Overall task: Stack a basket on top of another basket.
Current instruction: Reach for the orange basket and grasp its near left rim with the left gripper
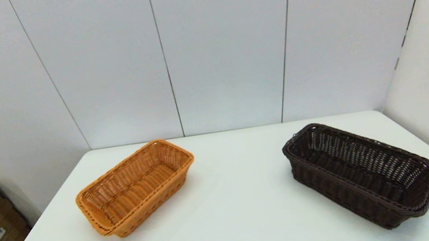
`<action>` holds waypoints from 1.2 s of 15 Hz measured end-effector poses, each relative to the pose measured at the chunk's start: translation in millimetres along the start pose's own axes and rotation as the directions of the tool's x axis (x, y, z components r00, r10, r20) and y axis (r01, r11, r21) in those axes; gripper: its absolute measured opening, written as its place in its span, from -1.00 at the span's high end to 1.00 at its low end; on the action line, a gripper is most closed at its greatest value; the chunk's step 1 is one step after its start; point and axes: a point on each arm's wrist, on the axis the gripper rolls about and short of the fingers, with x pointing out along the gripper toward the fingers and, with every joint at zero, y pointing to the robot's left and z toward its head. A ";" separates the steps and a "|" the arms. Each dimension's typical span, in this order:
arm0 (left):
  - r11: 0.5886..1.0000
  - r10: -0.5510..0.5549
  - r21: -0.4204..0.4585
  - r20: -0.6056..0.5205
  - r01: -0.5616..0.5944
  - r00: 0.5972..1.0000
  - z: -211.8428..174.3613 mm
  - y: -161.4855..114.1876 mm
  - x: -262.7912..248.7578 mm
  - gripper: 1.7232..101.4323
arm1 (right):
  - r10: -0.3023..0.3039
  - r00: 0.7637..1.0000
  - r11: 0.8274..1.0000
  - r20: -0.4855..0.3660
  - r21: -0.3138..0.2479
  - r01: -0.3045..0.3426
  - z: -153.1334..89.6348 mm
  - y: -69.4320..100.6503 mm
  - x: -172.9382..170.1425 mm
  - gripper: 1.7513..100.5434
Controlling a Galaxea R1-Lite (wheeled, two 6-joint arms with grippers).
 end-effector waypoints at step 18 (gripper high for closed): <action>0.853 0.162 -0.399 -0.409 -0.335 0.898 156.4 7.6 126.5 -0.93 | -0.002 1.000 1.000 0.000 -0.004 0.002 0.0 0.0 0.0 -0.94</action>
